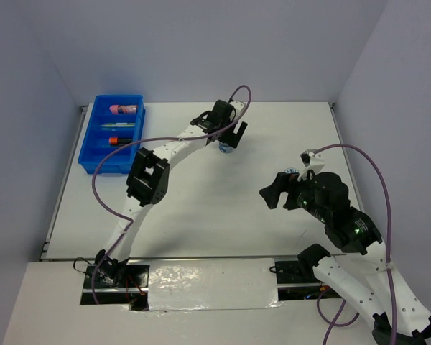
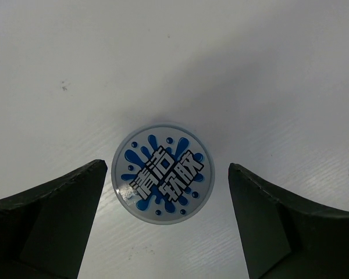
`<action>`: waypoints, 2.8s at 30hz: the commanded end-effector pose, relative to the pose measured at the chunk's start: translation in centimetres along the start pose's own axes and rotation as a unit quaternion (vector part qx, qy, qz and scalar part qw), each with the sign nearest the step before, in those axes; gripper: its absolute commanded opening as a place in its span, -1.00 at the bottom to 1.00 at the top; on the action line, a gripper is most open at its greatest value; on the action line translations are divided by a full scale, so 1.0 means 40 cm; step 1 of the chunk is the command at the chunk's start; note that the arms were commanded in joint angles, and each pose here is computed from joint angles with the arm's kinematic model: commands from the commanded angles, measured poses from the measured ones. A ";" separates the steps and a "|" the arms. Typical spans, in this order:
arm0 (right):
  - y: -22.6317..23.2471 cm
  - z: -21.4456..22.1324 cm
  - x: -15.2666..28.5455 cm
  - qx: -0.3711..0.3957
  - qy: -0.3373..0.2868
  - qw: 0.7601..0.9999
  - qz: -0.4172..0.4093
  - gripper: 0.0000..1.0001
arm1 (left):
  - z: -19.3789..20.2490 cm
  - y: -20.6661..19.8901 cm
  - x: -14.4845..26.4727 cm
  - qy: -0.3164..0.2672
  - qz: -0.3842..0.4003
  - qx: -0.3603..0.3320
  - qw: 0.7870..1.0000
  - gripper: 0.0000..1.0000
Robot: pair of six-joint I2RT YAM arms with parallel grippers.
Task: Sort the stationery into containers
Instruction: Pick up the stationery from the center of the board, then place the stationery in the storage box.
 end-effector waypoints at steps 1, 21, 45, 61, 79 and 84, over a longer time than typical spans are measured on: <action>0.006 -0.021 -0.008 0.010 -0.021 1.000 -0.011 1.00 | -0.012 -0.022 0.005 -0.012 0.021 0.015 1.000 0.99; 0.007 -0.016 -0.001 0.014 -0.031 0.999 -0.017 0.99 | -0.018 -0.004 -0.007 -0.028 -0.010 0.021 0.999 -0.59; 0.043 -0.025 0.021 0.034 -0.066 0.993 -0.088 0.99 | 0.081 0.709 0.796 -0.151 -0.395 0.459 0.782 -1.00; 0.092 -0.002 -0.013 0.057 -0.061 0.978 -0.191 1.00 | 0.176 0.839 0.718 -0.143 -0.438 0.509 0.727 -1.00; 0.097 0.007 -0.013 0.058 -0.057 0.975 -0.205 0.99 | 0.173 0.891 0.673 -0.134 -0.455 0.501 0.724 -0.81; 0.098 0.008 -0.011 0.058 -0.057 0.975 -0.206 1.00 | 0.207 0.895 0.668 -0.120 -0.478 0.504 0.709 -0.57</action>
Point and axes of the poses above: each gripper's point midway between its finger pads, its own x axis back along the fingers, its own y axis along the line the jaws close on, z = x × y, the point moved 6 cm from there along x, back along the fingers, and after that the axes turned 12 degrees about x, right-handed, at the moved point
